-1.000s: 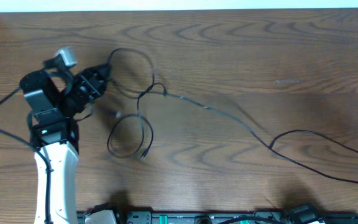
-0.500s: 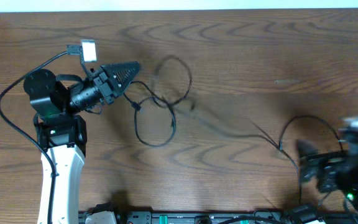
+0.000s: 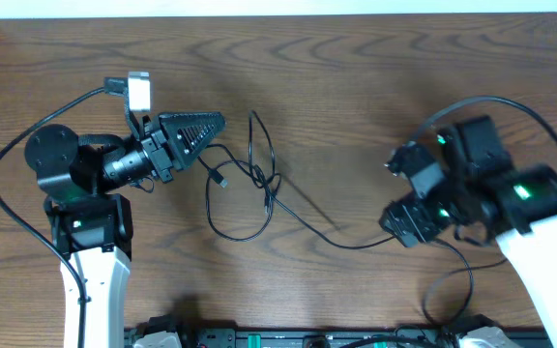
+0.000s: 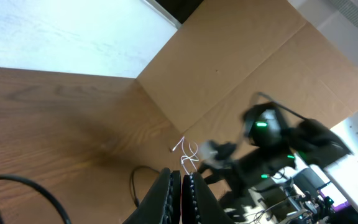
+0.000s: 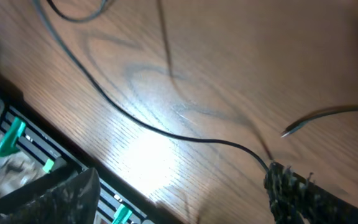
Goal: Untangle cables
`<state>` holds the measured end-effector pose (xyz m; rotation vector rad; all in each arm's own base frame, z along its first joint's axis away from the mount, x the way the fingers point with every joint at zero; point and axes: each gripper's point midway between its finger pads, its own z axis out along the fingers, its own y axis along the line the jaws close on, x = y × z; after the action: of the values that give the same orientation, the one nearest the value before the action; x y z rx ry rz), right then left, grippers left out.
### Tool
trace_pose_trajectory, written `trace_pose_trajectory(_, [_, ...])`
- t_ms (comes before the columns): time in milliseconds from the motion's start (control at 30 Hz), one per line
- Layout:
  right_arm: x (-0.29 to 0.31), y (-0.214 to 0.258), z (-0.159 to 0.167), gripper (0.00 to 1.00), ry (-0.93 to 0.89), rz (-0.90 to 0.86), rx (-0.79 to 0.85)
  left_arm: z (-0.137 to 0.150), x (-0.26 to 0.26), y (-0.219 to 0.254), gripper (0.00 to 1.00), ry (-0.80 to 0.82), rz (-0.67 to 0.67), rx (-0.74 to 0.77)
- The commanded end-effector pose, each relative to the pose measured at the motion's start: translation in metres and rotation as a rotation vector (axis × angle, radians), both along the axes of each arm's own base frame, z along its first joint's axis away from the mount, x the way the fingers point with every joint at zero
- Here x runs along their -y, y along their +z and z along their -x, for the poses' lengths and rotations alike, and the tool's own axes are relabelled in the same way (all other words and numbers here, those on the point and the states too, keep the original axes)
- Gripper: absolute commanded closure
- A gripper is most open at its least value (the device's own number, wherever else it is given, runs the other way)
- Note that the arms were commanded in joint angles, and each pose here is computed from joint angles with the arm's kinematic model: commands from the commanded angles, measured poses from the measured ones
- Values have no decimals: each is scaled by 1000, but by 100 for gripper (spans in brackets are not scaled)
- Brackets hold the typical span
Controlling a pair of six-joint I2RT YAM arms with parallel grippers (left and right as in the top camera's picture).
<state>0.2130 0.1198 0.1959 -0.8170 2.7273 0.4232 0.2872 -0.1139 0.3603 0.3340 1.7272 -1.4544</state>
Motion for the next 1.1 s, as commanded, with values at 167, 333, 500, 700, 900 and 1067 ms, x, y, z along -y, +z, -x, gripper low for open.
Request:
trace_pose_trajectory(167, [-47, -44, -8, 17, 160, 1, -127, 6, 3, 9, 93, -23, -4, 24])
trace_pose_trajectory(333, [-79, -63, -4, 7, 305, 17, -126, 6, 3, 9, 93, -24, -4, 22])
trace_pose_trajectory(500, [-106, -77, 0, 4, 429, 31, -93, 7, 3, 8, 93, -32, -4, 16])
trace_pose_trajectory(700, [-128, -96, -3, 3, 477, 37, -83, 10, 4, 8, 93, -49, -5, 16])
trace_pose_trajectory(900, [-136, -121, -9, 14, 484, 52, -115, 10, 4, 8, 93, -50, -5, 16])
trace_pose_trajectory(1067, [-140, -134, -13, 99, 448, 53, -140, 10, 4, 8, 93, -50, -5, 16])
